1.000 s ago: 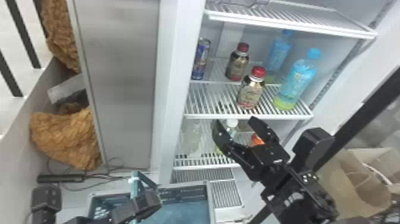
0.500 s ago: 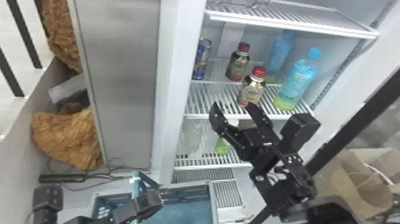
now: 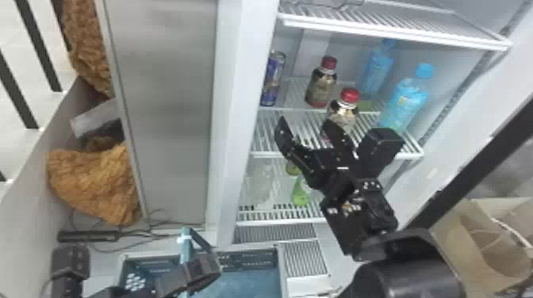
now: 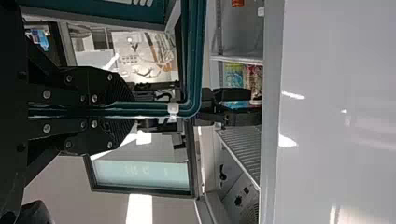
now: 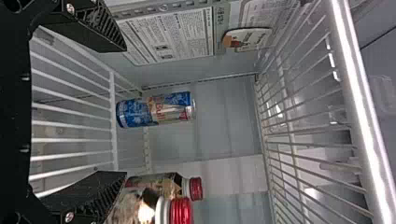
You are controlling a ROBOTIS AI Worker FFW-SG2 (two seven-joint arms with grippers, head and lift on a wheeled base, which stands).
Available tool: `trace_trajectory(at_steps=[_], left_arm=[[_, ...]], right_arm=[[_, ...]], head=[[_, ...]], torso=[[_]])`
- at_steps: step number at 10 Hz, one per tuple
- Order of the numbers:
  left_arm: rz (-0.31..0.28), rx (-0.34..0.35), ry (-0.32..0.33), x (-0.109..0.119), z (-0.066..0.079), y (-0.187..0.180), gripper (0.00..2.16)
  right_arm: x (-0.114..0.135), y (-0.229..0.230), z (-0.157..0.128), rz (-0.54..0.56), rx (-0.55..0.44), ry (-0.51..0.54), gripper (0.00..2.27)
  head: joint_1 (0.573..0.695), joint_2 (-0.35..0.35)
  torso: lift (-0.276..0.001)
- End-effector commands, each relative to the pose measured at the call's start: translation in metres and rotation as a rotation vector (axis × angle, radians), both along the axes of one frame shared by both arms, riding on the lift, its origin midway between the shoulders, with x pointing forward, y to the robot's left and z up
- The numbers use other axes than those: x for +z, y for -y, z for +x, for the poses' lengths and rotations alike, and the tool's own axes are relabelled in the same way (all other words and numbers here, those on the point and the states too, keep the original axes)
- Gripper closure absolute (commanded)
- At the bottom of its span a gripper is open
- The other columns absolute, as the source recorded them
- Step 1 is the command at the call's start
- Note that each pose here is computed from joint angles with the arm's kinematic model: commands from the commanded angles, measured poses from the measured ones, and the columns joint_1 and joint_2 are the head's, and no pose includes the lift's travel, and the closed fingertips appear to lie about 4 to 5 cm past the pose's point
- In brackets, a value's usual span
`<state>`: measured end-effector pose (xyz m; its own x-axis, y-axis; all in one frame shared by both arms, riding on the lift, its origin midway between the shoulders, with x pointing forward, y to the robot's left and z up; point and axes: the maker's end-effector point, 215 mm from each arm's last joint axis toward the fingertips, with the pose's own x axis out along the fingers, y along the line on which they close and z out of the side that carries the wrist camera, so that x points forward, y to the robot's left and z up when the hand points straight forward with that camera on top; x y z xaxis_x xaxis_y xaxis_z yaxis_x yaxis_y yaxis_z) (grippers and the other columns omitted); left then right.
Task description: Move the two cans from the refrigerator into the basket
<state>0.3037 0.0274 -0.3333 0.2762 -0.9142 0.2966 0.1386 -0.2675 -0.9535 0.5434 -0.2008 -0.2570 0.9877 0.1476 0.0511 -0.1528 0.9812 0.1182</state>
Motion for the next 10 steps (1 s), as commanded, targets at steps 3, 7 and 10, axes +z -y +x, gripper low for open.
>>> trace_trajectory(at_steps=[3,7,10], left_arm=[[0.000,0.001,0.000,0.000,0.000,0.000,1.19],[0.003,-0.002,-0.002,-0.001,-0.001,0.000,1.19],[0.006,-0.004,-0.004,-0.002,-0.002,0.000,1.19]], right_arm=[[-0.003,-0.007,0.030,0.003,-0.016,0.000,0.10],[-0.016,-0.008,0.067,0.003,-0.047,-0.017,0.10],[-0.015,-0.021,0.089,-0.003,-0.041,-0.016,0.10]], head=[[0.695,-0.217],[0.695,-0.212],[0.695,-0.195]], torso=[[-0.031],[-0.031],[-0.031]])
